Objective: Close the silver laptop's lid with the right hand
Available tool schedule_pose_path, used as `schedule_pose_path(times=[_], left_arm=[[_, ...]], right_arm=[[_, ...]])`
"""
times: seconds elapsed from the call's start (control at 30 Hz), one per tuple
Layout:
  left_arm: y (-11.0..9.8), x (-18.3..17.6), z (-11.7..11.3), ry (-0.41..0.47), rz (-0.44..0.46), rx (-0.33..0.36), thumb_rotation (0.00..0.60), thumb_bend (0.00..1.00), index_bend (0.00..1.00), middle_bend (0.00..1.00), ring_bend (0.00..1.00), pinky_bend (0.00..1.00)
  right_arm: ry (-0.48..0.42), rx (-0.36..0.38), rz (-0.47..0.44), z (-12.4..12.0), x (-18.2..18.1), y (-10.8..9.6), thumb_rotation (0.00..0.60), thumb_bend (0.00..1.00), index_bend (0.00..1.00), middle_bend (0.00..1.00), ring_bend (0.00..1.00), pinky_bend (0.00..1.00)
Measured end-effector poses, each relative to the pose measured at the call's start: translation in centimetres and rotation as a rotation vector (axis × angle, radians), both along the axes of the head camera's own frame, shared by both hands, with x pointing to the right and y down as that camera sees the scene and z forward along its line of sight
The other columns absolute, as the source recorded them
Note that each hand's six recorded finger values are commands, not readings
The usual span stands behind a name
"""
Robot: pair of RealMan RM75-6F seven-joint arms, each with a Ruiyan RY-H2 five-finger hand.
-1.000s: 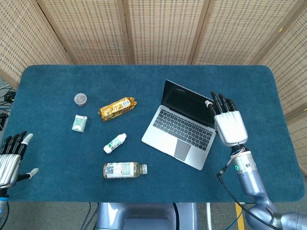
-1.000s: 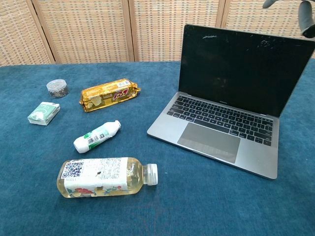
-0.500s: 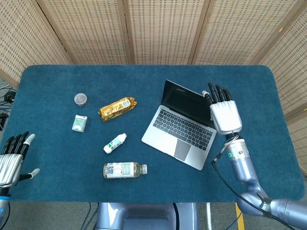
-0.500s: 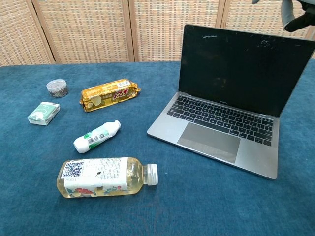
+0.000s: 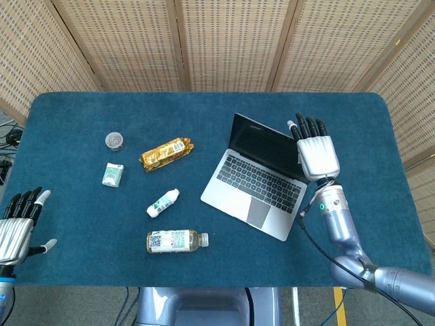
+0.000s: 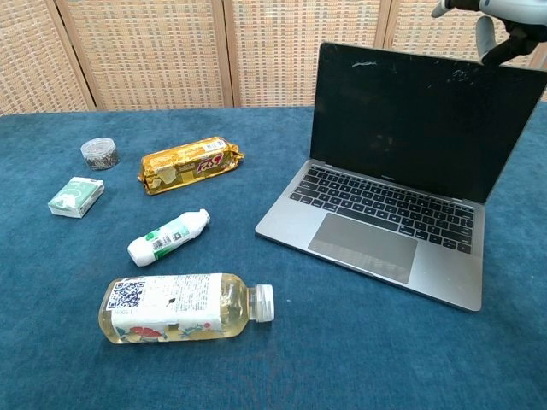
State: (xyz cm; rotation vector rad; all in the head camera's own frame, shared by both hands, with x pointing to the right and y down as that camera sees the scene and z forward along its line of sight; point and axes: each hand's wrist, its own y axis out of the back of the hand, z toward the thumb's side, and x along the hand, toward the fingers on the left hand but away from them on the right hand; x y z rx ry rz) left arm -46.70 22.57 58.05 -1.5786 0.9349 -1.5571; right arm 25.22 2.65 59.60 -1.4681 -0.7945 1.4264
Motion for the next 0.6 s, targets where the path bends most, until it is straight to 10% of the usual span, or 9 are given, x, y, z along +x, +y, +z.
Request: schedule_pose_path(times=[0.6], left_arm=[[0.1, 0.1, 0.4, -0.003, 0.006, -0.019, 0.600, 0.06, 0.00, 0.00, 0.00, 0.00]], right_arm=[[-0.022, -0.066, 0.107, 0.8, -1.1, -0.5, 0.600, 1.00, 0.11, 0.03, 0.00, 0.03]])
